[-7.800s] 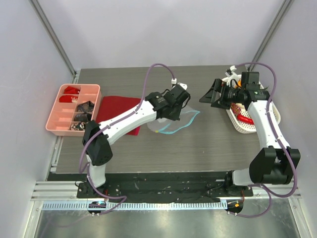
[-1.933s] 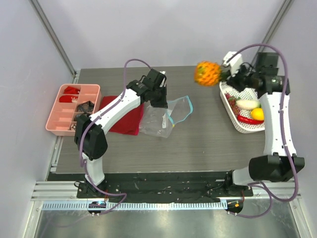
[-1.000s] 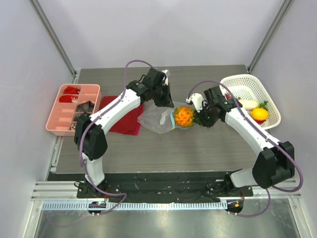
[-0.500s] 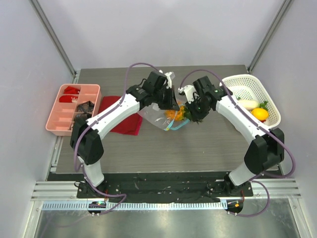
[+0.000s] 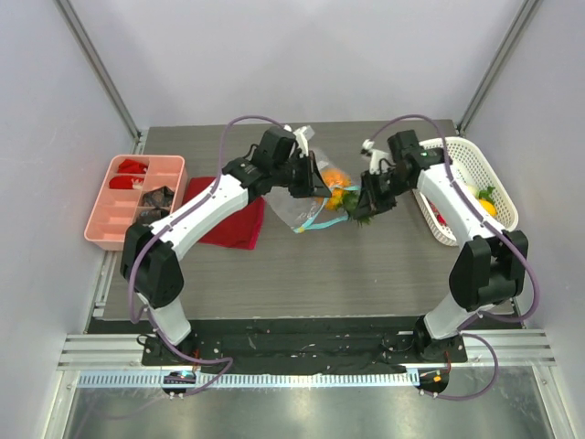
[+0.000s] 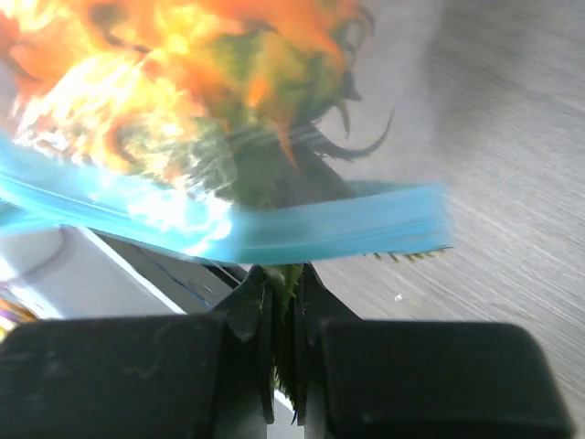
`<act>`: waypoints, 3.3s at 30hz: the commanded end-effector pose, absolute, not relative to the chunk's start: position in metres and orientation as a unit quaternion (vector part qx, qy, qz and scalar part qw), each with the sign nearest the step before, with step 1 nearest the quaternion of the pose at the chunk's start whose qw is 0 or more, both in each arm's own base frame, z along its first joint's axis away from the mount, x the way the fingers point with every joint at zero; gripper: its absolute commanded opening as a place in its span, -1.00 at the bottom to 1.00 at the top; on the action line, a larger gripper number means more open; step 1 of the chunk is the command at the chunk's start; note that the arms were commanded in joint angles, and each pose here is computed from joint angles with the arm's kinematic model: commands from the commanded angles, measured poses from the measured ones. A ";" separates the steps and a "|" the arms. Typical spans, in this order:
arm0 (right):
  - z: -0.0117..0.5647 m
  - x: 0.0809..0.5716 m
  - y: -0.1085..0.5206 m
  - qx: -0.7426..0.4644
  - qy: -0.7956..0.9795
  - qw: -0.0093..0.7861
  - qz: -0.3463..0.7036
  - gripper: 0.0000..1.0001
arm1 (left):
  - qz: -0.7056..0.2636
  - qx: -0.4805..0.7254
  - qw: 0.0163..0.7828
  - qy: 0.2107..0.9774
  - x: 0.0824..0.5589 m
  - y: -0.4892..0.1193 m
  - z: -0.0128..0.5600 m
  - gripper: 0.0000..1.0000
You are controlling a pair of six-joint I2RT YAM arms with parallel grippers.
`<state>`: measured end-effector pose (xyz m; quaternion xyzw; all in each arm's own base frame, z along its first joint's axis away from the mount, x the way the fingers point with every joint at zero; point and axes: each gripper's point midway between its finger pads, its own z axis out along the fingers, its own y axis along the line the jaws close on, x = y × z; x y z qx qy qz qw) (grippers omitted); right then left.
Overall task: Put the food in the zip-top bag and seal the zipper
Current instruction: Place the fake fruit in the zipper food storage bag, then adjust the zipper food storage bag at the center of the board.
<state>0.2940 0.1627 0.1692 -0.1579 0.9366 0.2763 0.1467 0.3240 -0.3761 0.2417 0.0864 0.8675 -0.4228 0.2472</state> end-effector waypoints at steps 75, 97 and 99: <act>0.276 0.265 0.126 -0.230 0.871 0.341 0.271 0.75 | -0.639 -0.070 0.060 0.764 0.318 -0.396 0.272 -0.99; 0.251 0.325 0.159 -0.094 0.872 0.288 0.384 0.46 | -0.309 0.193 0.291 0.885 0.291 -0.323 0.267 -0.99; 0.257 0.327 0.163 -0.097 0.865 0.295 0.395 0.53 | -0.288 0.226 0.293 0.883 0.284 -0.321 0.264 -1.00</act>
